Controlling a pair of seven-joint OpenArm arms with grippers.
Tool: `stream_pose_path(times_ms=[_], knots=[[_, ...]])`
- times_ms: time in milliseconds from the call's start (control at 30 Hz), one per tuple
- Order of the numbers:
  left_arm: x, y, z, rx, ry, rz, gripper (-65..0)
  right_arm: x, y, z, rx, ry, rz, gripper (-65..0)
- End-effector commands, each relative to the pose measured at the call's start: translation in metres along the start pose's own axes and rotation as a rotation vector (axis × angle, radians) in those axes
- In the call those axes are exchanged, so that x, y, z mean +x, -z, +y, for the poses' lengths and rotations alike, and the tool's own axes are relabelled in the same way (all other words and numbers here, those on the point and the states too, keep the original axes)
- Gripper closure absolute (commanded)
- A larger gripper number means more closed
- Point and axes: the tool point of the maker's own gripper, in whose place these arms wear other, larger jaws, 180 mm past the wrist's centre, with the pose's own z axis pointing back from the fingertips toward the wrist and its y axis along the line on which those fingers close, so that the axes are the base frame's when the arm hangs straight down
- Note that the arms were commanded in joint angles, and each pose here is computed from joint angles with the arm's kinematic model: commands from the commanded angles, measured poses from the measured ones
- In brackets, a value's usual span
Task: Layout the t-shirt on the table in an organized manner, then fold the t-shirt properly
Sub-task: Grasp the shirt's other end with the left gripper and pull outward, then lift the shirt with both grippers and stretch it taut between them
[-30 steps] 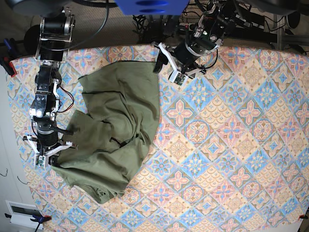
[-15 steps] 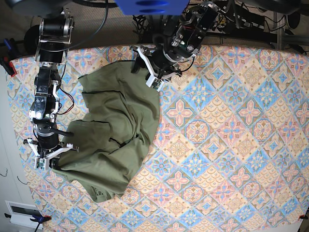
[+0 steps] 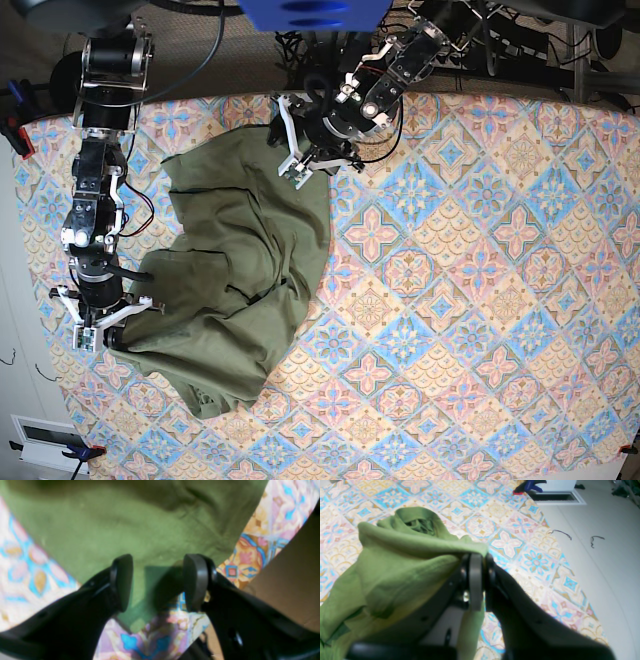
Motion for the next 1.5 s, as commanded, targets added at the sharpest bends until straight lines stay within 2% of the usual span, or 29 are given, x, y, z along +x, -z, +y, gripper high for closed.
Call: stream_pose_path(times_ms=[0,100,433,500,600,833,1200,1467], knots=[[0.001,-0.002,0.000,0.001,0.040,-0.005,-32.2,0.026,0.000,-0.007,-0.013,-0.009,-0.076,-0.3],[-0.007,-0.003,0.002,0.002,0.132,0.019,-32.2,0.026,0.000,-0.006,-0.012,-0.010,-0.075,-0.3],[-0.024,0.012,0.038,0.101,0.255,0.108,-31.4,0.026,0.000,-0.006,-0.012,-0.010,-0.075,-0.3],[-0.022,0.012,0.043,0.119,0.272,0.106,-24.5,0.026,0.000,-0.006,-0.012,-0.010,-0.075,-0.3],[-0.016,0.010,0.059,0.176,0.325,0.105,0.0,0.025,0.000,-0.006,-0.011,-0.007,-0.074,-0.3],[-0.023,-0.025,0.106,0.288,0.418,0.116,0.0,0.025,-0.001,-0.006,-0.013,-0.006,-0.073,-0.3],[-0.023,-0.135,0.227,0.620,0.341,0.031,0.0,0.022,-0.001,-0.004,-0.007,-0.008,-0.069,-0.3],[-0.025,-0.196,0.293,0.779,0.207,-0.010,0.0,0.011,-0.004,-0.004,-0.006,-0.013,-0.046,-0.3]])
